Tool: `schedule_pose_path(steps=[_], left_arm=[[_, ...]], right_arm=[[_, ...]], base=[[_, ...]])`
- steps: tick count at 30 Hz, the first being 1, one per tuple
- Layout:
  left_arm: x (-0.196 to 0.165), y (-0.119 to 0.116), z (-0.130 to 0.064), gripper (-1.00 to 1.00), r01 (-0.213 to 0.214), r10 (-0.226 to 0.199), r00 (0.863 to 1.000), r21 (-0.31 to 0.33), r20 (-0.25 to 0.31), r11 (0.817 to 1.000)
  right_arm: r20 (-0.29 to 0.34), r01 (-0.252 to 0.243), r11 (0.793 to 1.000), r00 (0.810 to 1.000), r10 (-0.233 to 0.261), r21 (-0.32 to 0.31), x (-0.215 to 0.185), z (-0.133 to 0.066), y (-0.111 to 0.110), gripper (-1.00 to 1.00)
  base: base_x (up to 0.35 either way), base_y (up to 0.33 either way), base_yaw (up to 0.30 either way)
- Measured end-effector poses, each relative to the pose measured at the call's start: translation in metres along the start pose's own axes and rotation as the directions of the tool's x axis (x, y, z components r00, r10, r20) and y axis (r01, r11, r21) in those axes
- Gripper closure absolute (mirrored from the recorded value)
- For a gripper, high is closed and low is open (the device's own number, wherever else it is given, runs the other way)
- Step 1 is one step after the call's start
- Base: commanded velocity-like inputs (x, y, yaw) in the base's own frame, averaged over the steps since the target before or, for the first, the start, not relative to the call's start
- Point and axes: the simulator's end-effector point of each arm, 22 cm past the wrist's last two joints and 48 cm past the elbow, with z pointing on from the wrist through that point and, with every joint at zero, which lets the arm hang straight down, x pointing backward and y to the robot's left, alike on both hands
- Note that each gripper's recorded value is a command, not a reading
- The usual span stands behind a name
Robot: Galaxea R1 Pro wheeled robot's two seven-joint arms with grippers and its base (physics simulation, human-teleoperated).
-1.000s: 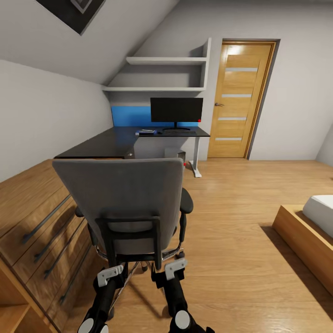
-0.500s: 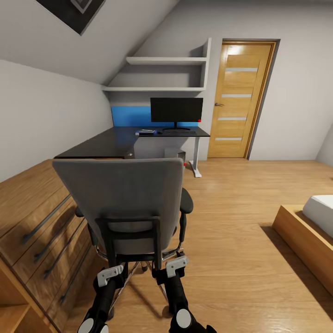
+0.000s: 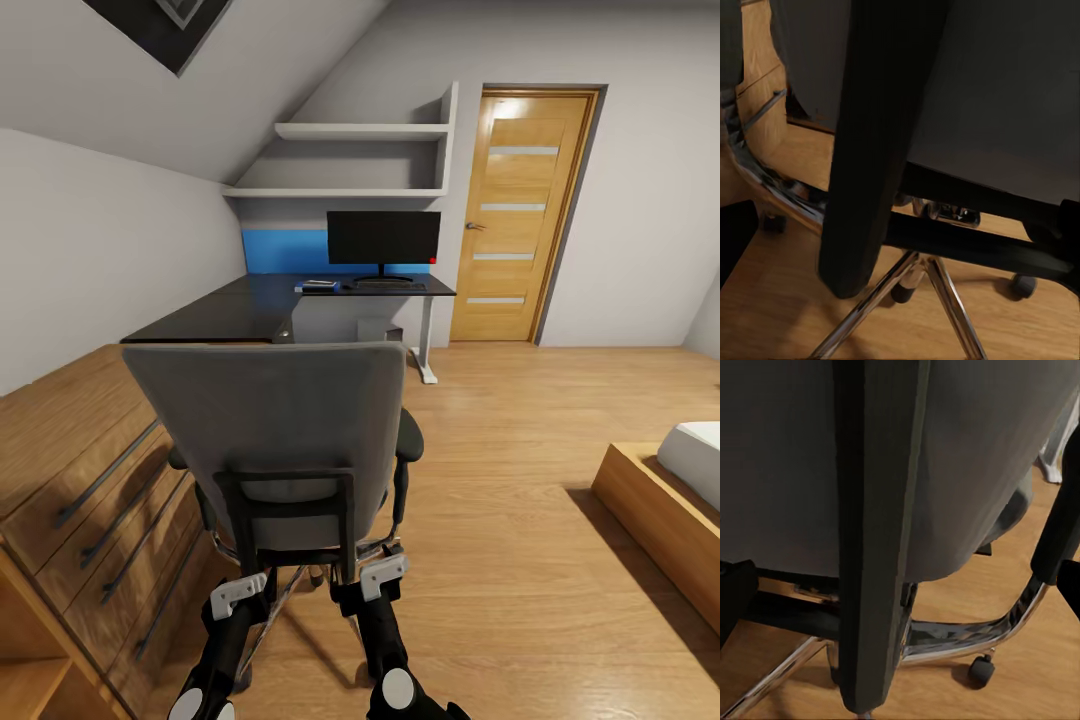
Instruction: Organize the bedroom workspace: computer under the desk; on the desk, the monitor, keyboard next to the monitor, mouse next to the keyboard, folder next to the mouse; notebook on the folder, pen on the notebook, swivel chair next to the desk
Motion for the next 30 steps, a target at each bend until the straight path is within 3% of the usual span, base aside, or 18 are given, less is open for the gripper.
schedule_pose_path(steps=[18,30], left_arm=[[-0.0001,0.0002,0.0000,-1.00,0.000,0.000,1.000,-0.001,0.001,1.000],[0.0000,0.0003,-0.0001,-1.00,0.000,0.000,1.000,-0.001,0.000,1.000]], right_arm=[[-0.004,0.001,1.000,1.000,-0.001,0.003,0.0024,-0.0001,-0.0015,-1.00],[-0.004,-0.004,1.000,1.000,0.004,0.010,0.0020,0.0005,-0.0041,-1.00]], base=[[0.003,0.058,0.000],[0.138,0.002,0.000]])
